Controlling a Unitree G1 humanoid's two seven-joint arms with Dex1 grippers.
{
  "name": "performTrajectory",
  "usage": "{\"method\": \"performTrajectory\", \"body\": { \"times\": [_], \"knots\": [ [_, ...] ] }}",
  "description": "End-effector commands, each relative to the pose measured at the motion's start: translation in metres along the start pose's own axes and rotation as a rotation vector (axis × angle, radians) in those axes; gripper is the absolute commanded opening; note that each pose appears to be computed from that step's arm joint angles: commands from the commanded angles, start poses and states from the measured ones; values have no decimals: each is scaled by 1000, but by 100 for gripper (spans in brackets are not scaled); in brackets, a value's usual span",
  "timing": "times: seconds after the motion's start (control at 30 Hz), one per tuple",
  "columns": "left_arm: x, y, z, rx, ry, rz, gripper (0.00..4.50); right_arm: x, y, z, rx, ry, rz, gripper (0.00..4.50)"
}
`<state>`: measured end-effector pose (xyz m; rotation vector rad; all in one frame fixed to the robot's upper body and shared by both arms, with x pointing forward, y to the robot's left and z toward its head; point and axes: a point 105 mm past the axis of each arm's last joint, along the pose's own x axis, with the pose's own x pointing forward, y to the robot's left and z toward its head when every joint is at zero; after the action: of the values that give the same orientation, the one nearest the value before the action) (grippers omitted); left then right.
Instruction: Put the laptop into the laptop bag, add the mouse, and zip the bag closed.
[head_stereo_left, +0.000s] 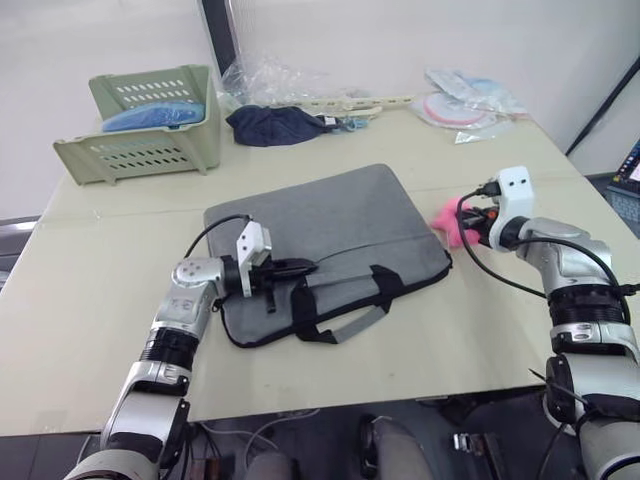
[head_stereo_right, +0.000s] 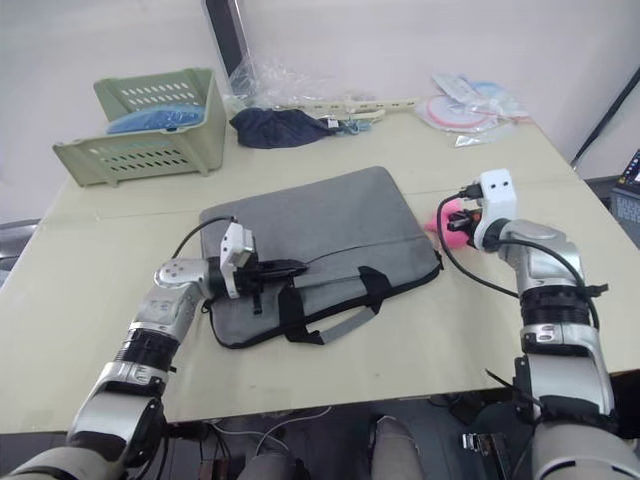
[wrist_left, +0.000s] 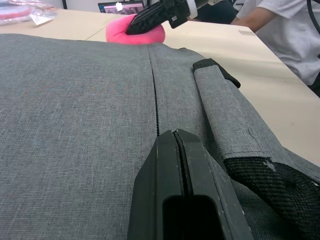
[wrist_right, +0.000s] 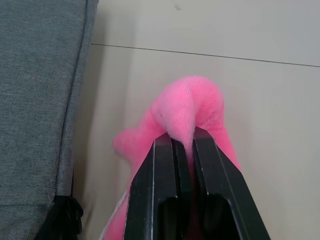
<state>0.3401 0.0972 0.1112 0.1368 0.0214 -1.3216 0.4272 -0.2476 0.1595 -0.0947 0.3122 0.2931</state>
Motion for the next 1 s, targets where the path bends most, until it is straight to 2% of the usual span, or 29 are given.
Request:
{"method": "performTrajectory", "body": {
  "times": [0.03, 0.43, 0.7, 1.0],
  "knots": [
    [-3, -29, -65, -229, 154, -49, 0, 0, 4, 25, -32, -76, 19, 2],
    [-1, -31, -65, -232, 157, -57, 0, 5, 8, 43, -16, -129, 29, 2],
    [-1, -31, -65, -235, 158, -60, 0, -1, -1, 56, 25, -191, -7, 2],
    [0, -30, -65, -233, 155, -62, 0, -2, 8, 40, 10, -142, 40, 2]
  ]
}}
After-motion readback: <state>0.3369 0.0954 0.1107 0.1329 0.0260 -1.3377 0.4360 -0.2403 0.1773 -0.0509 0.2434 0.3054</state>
